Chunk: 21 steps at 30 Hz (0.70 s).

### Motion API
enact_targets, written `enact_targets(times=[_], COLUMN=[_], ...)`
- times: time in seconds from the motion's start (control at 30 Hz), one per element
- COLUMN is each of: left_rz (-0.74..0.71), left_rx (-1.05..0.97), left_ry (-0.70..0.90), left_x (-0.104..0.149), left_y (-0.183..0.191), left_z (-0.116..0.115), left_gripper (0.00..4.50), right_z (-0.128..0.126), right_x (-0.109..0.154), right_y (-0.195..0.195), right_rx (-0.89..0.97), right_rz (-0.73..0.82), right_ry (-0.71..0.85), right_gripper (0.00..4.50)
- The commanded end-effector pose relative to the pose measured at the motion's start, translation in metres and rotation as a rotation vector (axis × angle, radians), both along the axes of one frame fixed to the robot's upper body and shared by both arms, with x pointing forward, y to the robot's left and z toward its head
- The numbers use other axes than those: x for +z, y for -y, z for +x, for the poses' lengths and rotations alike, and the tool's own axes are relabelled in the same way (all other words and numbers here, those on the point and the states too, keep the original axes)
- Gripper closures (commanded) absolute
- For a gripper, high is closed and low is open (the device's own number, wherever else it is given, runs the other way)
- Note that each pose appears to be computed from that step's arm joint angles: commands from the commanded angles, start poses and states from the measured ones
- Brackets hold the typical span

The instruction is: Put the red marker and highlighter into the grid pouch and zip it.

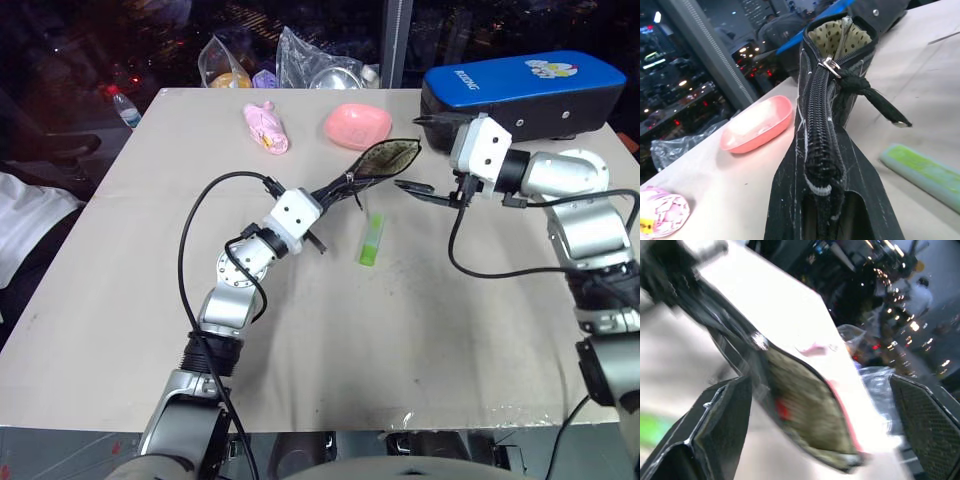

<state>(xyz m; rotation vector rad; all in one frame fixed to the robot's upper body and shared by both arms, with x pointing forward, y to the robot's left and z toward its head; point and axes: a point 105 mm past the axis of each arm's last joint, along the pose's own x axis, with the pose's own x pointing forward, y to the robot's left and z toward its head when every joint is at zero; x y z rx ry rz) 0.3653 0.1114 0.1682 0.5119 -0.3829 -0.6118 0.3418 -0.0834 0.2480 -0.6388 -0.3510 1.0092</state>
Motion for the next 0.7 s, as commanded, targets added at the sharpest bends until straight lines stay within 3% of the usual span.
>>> enact_targets(times=[0.03,0.27,0.43,0.53,0.63,0.7], left_rz=[-0.043,-0.02,-0.005,0.002,0.008,0.012], left_rx=[0.048,0.094,0.113,0.115,0.118,0.12], left_ry=[0.048,0.059,0.061,0.06,0.049,0.044], left_x=[0.017,0.021,0.019,0.017,0.011,0.008], left_y=[-0.017,-0.034,-0.039,-0.039,-0.039,-0.038], left_z=[0.004,0.005,0.006,0.005,0.003,0.003], left_gripper=[4.5,4.5,4.5,4.5,4.5,4.5], right_z=[-0.012,-0.004,0.008,0.009,0.014,0.013], right_x=[-0.017,-0.085,-0.113,-0.117,-0.139,-0.139], right_y=[-0.01,-0.022,-0.032,-0.042,-0.044,-0.051], right_rx=[-0.049,-0.29,-0.442,-0.463,-0.61,-0.603], right_rz=[0.119,0.235,0.189,0.218,0.239,0.269], right_ry=[-0.147,-0.466,-0.505,-0.554,-0.711,-0.757], right_gripper=[0.09,0.09,0.09,0.09,0.09,0.09])
